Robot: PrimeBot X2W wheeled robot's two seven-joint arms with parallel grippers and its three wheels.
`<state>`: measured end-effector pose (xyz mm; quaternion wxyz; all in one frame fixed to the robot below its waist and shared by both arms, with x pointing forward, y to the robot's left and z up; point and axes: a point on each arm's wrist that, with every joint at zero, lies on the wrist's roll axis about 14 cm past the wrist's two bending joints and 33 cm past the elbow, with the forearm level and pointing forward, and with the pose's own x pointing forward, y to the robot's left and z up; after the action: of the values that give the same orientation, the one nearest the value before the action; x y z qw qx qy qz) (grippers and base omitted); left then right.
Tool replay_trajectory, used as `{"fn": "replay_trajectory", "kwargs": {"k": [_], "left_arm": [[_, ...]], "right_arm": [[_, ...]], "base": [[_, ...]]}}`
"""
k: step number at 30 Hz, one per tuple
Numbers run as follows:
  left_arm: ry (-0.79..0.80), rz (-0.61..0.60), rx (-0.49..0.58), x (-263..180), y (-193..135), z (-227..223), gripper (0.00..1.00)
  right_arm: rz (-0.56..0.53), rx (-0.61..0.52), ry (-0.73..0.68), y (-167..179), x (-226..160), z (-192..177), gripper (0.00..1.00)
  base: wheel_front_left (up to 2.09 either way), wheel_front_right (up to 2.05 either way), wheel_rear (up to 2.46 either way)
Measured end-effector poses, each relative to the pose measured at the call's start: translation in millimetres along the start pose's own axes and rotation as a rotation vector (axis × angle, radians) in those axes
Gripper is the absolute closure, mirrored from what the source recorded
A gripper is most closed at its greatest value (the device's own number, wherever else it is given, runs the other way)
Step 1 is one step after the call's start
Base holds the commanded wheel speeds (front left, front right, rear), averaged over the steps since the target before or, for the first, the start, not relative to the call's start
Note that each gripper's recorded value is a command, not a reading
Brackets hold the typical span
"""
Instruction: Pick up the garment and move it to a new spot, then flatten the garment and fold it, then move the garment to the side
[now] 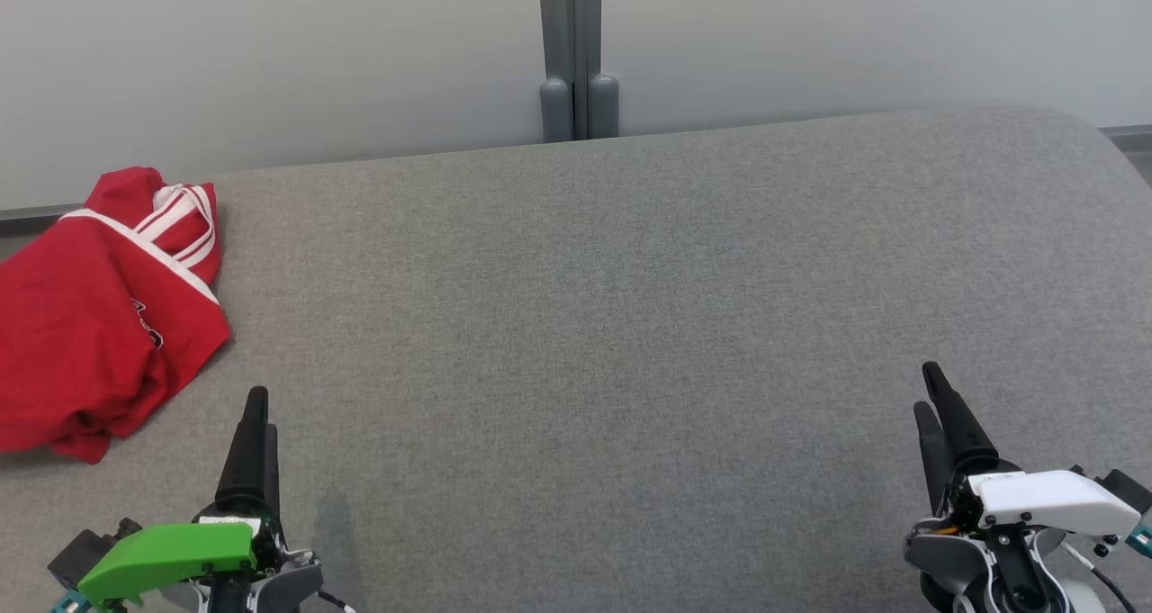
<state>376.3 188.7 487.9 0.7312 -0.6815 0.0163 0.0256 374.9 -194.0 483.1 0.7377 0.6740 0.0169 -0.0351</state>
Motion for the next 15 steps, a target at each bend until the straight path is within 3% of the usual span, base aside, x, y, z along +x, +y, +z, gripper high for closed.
{"fn": "replay_trajectory", "kwargs": {"k": [15], "left_arm": [[0.010, -0.033, 0.280, 4, -21, -13, 0.00]], "right_arm": [[0.075, -0.321, -0.008, 24, 2, -4, 0.00]], "base": [[0.00, 0.00, 0.00]]}}
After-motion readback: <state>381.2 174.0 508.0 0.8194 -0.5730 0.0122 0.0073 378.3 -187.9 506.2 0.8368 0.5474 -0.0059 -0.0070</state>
